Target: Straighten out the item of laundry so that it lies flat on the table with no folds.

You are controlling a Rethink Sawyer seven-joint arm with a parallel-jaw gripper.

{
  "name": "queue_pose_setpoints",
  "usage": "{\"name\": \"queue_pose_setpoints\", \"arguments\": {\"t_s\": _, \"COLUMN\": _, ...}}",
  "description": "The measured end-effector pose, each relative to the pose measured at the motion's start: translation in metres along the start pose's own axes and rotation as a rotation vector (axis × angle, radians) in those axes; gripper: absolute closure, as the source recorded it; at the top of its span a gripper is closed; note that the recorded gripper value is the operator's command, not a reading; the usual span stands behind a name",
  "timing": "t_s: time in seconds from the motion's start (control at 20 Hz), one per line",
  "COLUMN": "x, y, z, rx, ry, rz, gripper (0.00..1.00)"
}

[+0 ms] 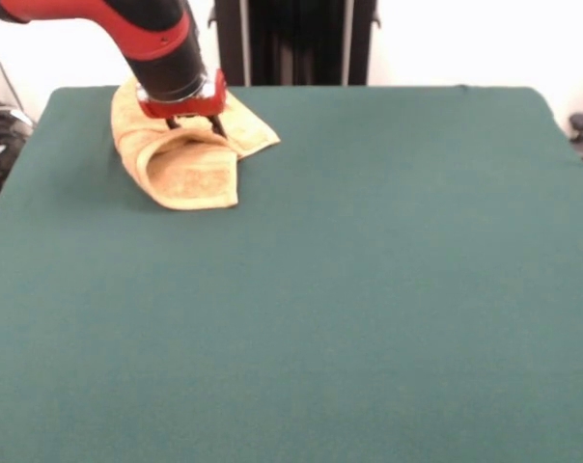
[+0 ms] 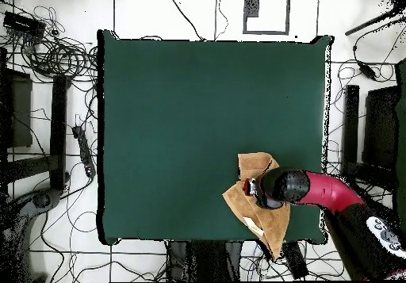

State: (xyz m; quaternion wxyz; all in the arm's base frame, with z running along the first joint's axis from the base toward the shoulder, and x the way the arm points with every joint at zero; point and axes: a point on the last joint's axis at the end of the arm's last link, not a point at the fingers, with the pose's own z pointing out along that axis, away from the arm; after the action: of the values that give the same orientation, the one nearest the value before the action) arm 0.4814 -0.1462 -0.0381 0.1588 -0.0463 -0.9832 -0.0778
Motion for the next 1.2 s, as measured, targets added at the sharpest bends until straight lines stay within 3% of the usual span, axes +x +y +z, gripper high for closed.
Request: {"name": "queue_pose_setpoints", "arguments": {"t_s": 1.2, "x": 0.0021, "y": 0.0032, "z": 0.0008, "rx": 0.029, "ry": -0.006, "rz": -0.037, "gripper": 0.00}}
